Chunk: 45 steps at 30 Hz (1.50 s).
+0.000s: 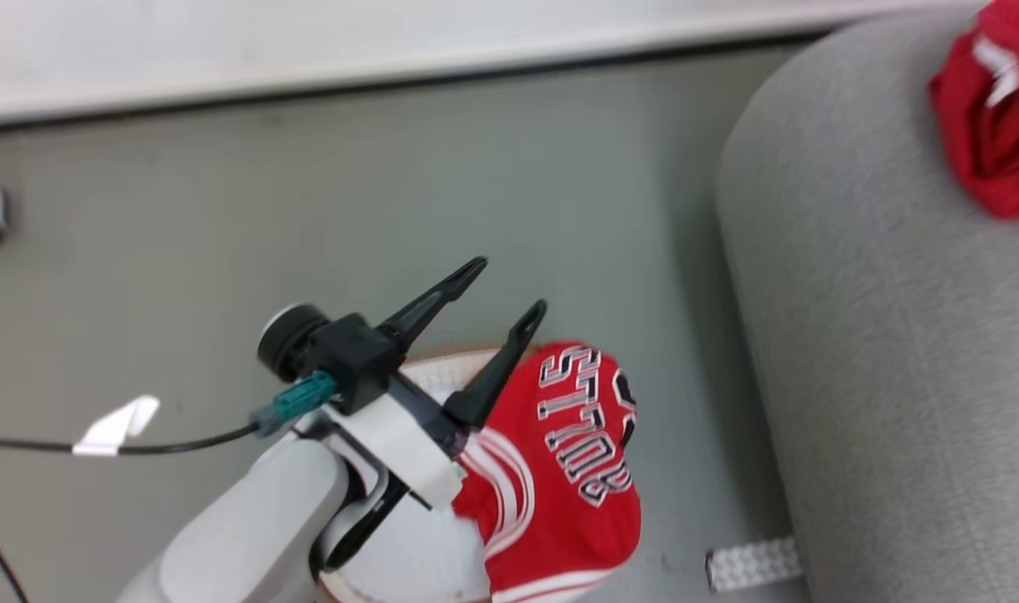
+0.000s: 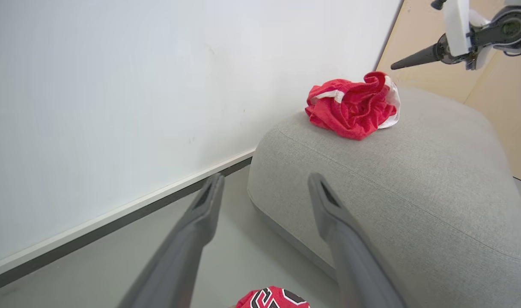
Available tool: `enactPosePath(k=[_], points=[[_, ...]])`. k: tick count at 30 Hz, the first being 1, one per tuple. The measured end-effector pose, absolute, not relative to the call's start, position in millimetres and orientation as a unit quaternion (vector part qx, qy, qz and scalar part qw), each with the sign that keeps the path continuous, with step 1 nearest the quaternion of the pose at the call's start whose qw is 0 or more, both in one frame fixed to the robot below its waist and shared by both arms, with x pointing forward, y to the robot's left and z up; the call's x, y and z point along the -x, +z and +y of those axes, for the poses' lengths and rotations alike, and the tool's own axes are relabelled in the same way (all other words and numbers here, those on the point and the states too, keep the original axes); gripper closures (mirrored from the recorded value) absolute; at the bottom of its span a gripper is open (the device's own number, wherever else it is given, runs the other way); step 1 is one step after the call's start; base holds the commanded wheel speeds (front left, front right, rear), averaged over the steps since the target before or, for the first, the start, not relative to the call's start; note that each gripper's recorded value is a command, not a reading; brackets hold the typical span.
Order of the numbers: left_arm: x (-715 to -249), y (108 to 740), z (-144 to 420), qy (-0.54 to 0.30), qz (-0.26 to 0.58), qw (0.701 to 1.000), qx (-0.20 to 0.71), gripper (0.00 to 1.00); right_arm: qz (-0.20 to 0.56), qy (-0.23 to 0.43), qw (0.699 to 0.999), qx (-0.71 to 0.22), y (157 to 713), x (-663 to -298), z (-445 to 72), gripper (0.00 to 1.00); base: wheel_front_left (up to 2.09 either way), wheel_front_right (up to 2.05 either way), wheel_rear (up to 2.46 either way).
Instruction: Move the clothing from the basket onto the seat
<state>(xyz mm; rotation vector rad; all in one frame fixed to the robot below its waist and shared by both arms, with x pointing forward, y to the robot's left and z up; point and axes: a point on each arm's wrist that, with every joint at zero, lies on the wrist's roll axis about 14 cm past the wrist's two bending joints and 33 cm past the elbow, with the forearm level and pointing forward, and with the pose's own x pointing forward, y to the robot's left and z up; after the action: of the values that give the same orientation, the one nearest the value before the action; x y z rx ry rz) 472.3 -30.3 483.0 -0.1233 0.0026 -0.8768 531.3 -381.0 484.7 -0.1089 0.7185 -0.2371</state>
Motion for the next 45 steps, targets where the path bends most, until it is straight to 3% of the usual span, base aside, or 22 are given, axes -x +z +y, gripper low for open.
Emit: enactPosePath(k=[6, 12, 17, 22, 29, 36, 45], points=[[-466, 529, -9, -0.377, -0.044, 0.924, 0.047, 0.00, 0.215, -0.066, 0.971, 0.077, 583, -521, -359, 0.00, 0.00, 0.00, 0.00], [-459, 571, 36, -0.298, -0.086, 0.950, 0.039, 0.00, 0.057, -0.015, 0.995, 0.078, 662, -494, -326, 0.00, 0.00, 0.00, 0.00], [-448, 589, 86, -0.219, -0.106, 0.970, 0.019, 0.00, -0.049, 0.020, 0.997, 0.060, 685, -470, -289, 0.00, 0.00, 0.00, 0.00], [-429, 586, 137, -0.136, -0.104, 0.985, 0.013, 0.00, -0.100, 0.051, 0.993, 0.037, 677, -448, -250, 0.00, 0.00, 0.00, 0.00], [-406, 574, 192, -0.039, -0.098, 0.994, 0.031, 0.00, -0.124, 0.081, 0.989, 0.002, 640, -415, -197, 0.00, 0.00, 0.00, 0.00], [-384, 558, 217, 0.018, -0.093, 0.994, 0.049, 0.00, -0.098, 0.075, 0.991, -0.058, 582, -388, -176, 0.00, 0.00, 0.00, 0.00], [-362, 529, 216, 0.028, -0.067, 0.995, 0.065, 0.00, -0.063, 0.075, 0.990, -0.103, 532, -365, -160, 0.00, 0.00, 0.00, 0.00]])
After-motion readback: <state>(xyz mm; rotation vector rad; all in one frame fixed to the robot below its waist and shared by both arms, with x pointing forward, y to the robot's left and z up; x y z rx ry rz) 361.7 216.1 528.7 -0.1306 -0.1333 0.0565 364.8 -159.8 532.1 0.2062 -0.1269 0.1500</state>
